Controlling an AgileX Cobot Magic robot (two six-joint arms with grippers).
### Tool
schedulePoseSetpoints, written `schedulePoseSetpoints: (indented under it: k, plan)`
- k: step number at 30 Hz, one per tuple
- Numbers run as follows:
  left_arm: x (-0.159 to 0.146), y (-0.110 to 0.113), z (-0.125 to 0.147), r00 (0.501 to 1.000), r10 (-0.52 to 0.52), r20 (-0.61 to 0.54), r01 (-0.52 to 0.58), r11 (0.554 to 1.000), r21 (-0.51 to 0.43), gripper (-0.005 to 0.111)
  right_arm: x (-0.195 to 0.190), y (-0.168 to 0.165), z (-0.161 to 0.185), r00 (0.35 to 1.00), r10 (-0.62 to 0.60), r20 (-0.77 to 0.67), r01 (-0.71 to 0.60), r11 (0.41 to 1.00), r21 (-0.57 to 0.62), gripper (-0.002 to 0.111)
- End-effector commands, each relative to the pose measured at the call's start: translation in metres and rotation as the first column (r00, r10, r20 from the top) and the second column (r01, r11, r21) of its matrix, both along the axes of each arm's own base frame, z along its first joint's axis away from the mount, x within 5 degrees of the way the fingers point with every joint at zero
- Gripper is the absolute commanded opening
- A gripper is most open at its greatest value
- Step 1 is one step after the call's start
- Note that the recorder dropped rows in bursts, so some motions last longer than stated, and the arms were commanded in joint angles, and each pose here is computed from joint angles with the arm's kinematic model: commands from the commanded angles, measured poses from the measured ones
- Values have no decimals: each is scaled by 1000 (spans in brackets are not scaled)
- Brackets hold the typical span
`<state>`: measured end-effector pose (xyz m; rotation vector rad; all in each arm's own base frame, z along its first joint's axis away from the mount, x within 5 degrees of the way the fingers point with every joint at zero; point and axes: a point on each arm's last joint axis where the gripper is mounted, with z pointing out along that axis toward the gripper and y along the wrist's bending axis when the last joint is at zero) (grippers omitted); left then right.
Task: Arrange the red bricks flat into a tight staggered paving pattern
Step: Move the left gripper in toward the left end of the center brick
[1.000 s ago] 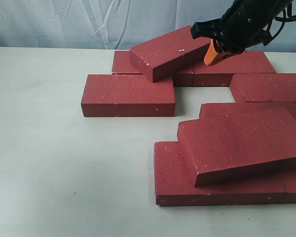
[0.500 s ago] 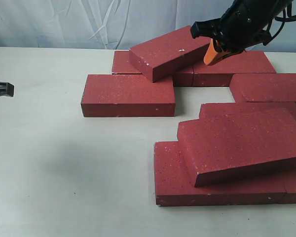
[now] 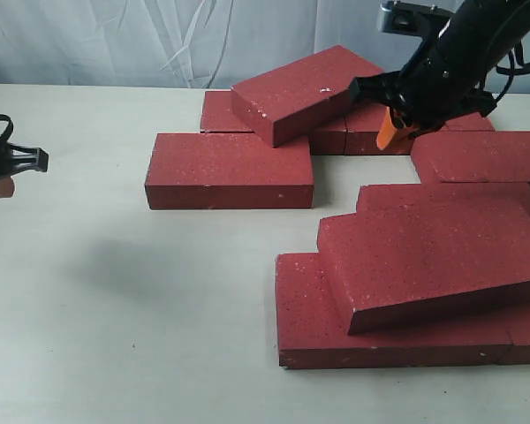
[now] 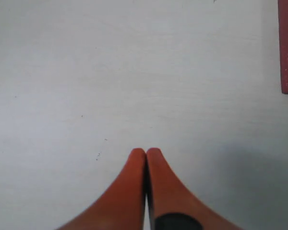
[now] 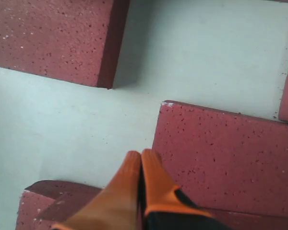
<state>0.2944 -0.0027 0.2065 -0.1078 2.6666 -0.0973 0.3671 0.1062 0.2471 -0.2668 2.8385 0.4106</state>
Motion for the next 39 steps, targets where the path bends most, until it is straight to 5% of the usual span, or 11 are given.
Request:
schedulePoseSetpoints:
  k: [1, 13, 29, 39]
  plan:
    - [4, -1, -2, 1000, 13, 3, -13, 1000, -16, 0, -1, -4, -4, 999, -15, 33, 16, 1000, -9, -1]
    - [19, 0, -2, 999, 17, 33, -17, 1000, -16, 0, -10, -3, 2, 1000, 3, -26, -3, 1000, 1, -1]
    - [70, -4, -48, 996, 41, -73, -46, 997, -65, 0, -11, -2, 8, 1000, -12, 2, 12, 999, 30, -1]
    - [99, -43, -77, 993, -53, -108, 44, 996, -84, 0, -10, -2, 7, 1000, -14, 3, 14, 999, 30, -1]
